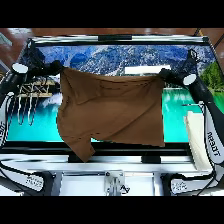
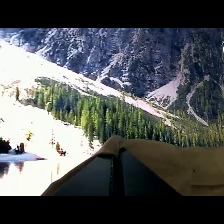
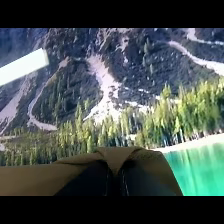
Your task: Fold the shirts.
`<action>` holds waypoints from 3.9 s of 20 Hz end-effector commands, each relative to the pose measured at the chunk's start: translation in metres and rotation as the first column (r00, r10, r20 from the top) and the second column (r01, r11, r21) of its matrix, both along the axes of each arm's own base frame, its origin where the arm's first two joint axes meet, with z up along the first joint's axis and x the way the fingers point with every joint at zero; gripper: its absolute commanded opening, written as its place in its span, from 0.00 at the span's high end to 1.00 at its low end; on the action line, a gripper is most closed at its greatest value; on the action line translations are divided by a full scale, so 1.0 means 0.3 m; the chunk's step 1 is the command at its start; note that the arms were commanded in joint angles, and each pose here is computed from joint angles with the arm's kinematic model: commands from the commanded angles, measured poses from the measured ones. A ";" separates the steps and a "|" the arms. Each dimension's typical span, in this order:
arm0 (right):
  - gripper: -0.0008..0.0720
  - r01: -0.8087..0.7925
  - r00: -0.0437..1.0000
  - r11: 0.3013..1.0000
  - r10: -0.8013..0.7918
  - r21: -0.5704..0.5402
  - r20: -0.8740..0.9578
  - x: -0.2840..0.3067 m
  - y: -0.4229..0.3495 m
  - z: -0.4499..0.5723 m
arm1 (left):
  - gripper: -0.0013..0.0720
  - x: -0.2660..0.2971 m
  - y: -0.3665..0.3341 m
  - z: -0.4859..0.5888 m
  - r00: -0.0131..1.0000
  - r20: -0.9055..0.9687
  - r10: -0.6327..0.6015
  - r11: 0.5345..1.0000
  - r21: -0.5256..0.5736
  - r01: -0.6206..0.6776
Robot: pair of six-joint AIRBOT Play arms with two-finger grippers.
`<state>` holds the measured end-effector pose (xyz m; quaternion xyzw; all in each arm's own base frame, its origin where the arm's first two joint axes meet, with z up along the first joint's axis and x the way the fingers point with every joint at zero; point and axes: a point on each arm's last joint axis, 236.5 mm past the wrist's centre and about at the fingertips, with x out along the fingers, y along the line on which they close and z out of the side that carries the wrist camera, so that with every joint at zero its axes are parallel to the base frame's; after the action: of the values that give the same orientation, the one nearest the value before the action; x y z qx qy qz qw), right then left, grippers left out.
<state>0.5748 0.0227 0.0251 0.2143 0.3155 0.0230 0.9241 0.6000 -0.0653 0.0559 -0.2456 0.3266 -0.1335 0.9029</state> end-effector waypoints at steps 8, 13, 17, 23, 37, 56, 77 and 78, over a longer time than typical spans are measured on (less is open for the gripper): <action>0.89 -0.029 0.962 0.993 0.059 0.116 -0.265 -0.106 0.072 -0.254 | 0.94 -0.106 0.005 -0.282 0.962 -0.243 -0.125 0.992 -0.013 0.126; 0.89 -0.011 0.870 0.978 0.113 0.209 -0.480 -0.280 0.028 -0.307 | 0.94 -0.293 0.047 -0.297 0.862 -0.409 -0.300 0.951 -0.056 0.304; 0.89 -0.003 0.779 0.960 0.177 0.279 -0.601 -0.403 0.046 -0.327 | 0.94 -0.413 0.087 -0.336 0.773 -0.545 -0.325 0.936 -0.066 0.346; 0.89 0.012 0.701 0.963 0.184 0.270 -0.689 -0.490 0.037 -0.349 | 0.94 -0.470 0.087 -0.349 0.724 -0.594 -0.351 0.923 -0.089 0.375; 0.89 0.074 0.675 0.952 0.171 0.297 -0.718 -0.520 -0.009 -0.344 | 0.94 -0.530 0.091 -0.316 0.644 -0.651 -0.402 0.898 -0.142 0.417; 0.43 -0.098 0.580 0.995 0.064 0.008 -0.812 -0.829 -0.335 -0.021 | 0.57 -0.730 0.167 -0.182 0.582 -0.758 -0.293 0.934 -0.096 0.345; 0.24 -0.073 0.668 0.994 0.113 0.087 -0.735 -0.855 -0.337 0.018 | 0.36 -1.325 -0.076 -0.518 0.658 -0.681 -0.321 0.944 -0.282 0.169; 0.24 -0.072 0.668 0.994 0.111 0.084 -0.736 -0.856 -0.339 0.017 | 0.36 -1.334 -0.078 -0.524 0.655 -0.683 -0.322 0.944 -0.282 0.170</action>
<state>0.3182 -0.0790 0.0301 0.2086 0.6722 -0.0098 0.7103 0.2000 -0.0861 -0.0957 -0.3114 0.6783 -0.1807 0.6405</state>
